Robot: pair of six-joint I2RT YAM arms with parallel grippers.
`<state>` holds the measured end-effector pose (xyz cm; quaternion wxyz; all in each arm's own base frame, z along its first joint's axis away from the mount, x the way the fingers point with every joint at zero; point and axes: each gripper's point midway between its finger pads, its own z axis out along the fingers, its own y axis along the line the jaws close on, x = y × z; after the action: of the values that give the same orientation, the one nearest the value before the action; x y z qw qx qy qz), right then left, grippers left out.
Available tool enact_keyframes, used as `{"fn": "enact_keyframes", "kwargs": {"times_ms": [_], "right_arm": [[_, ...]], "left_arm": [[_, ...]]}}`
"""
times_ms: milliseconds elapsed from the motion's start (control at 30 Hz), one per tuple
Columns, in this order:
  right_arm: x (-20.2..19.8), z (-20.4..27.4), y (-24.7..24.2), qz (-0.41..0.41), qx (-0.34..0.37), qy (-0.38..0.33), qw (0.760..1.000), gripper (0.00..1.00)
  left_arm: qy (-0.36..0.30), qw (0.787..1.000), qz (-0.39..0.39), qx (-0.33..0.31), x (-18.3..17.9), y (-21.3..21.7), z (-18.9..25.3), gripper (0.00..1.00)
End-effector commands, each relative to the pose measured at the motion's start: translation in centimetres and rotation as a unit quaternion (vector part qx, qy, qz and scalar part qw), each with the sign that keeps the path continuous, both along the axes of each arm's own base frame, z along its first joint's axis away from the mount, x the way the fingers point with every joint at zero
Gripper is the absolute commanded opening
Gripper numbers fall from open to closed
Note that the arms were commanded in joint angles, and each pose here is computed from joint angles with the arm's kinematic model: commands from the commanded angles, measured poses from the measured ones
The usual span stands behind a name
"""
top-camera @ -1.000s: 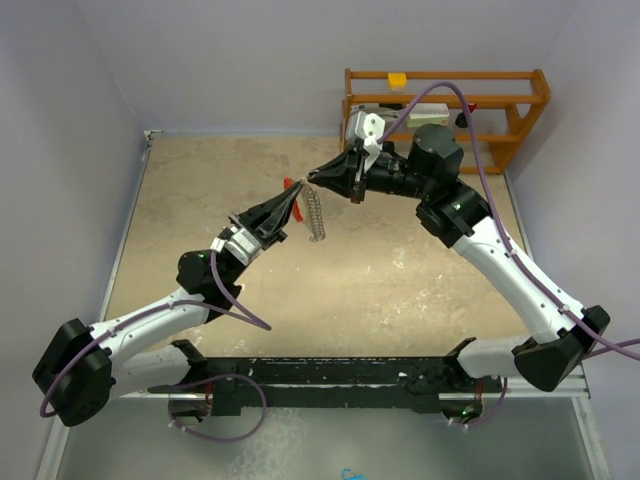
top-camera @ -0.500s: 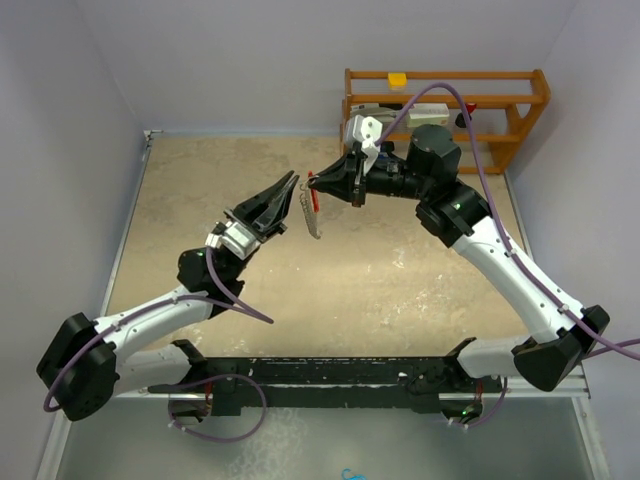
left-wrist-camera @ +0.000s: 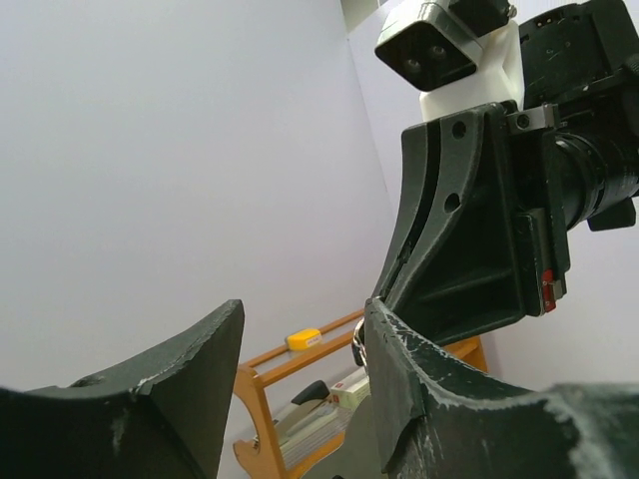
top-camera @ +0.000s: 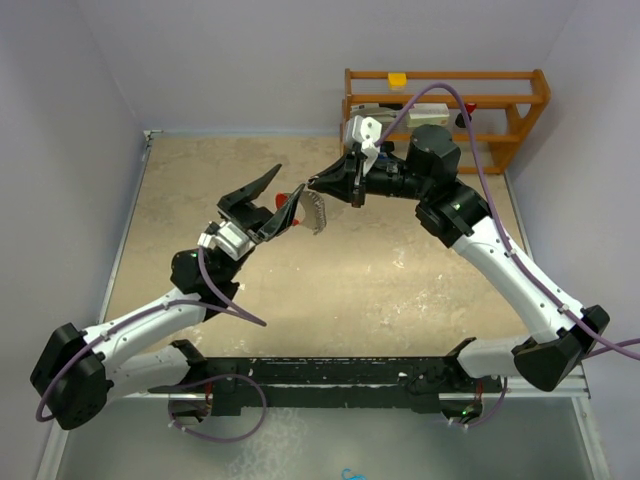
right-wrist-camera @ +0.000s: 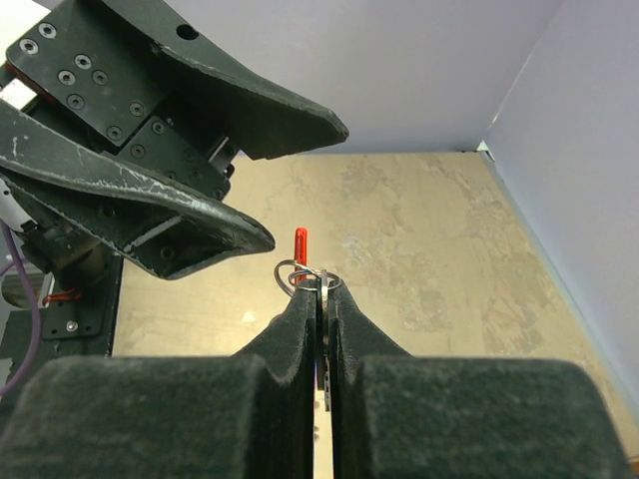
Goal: Remove the keys from the keyring
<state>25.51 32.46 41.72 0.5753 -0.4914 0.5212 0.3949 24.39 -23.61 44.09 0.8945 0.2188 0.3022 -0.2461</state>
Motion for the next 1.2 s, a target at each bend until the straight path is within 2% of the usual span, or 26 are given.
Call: {"fn": "enact_keyframes", "kwargs": {"times_ms": [0, 100, 400, 733, 1167], "right_arm": [[-0.2, 2.4, -0.2, -0.002, 0.027, -0.043, 0.999, 0.00], [-0.1, 2.4, -0.3, -0.005, 0.028, -0.043, 0.999, 0.00], [0.0, 2.6, -0.4, -0.010, 0.030, -0.048, 0.998, 0.00], [-0.2, 2.7, -0.5, -0.009, 0.033, -0.053, 0.998, 0.00], [-0.5, 2.7, -0.4, 0.000, 0.034, -0.053, 0.998, 0.00]], "left_arm": [[-0.001, 1.000, -0.006, -0.005, -0.5, 0.5, 1.1, 0.46], [0.006, 1.000, -0.006, -0.003, -0.3, 0.3, 0.9, 0.42], [0.025, 0.999, -0.040, 0.010, -0.2, -1.1, 0.1, 0.42], [0.036, 0.999, -0.017, 0.003, 0.8, -0.8, -0.3, 0.22], [0.038, 0.999, 0.002, -0.012, 1.7, -0.5, -0.2, 0.16]]}}
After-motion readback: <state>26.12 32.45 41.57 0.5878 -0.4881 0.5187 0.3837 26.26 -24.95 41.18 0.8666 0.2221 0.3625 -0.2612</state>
